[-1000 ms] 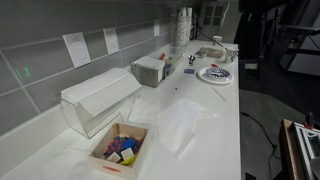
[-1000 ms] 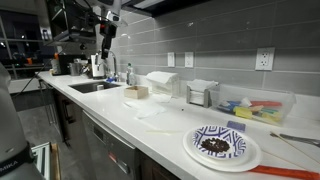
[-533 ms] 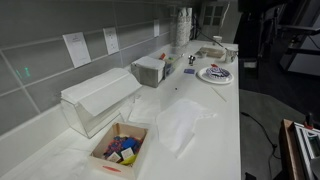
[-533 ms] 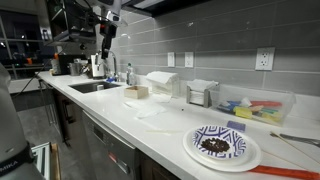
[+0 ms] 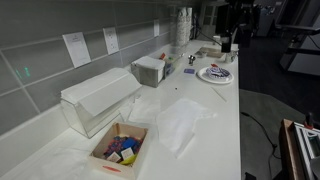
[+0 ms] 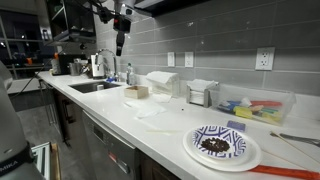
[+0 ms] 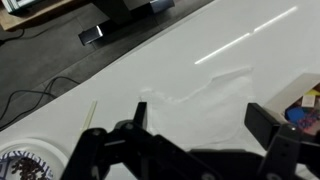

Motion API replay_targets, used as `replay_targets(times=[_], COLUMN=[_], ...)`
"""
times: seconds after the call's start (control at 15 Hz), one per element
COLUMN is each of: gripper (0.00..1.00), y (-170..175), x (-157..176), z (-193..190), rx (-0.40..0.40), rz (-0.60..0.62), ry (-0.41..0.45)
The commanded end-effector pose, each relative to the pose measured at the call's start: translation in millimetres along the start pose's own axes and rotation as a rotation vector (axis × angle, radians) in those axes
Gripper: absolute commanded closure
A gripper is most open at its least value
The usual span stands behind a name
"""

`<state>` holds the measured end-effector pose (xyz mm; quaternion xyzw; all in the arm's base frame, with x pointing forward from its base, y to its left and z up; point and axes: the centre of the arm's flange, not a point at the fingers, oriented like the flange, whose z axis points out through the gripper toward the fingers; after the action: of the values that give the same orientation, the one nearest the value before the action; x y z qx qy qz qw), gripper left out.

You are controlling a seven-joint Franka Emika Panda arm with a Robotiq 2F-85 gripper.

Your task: Remove the plate with blue stripes from the white plate and put it on the countertop

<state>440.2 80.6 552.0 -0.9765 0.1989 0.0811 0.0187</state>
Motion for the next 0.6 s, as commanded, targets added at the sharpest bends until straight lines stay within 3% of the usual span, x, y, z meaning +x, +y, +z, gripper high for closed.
replay_targets(times=[0.0, 0.2, 0.53], gripper=[0.00, 0.00, 0.00], y=[35, 66, 128], x=[38, 63, 91], z=[-5, -1, 30], rx=[0.062, 0.055, 0.020], rz=[0.004, -0.046, -0.063], ry=[0.100, 0.152, 0.165])
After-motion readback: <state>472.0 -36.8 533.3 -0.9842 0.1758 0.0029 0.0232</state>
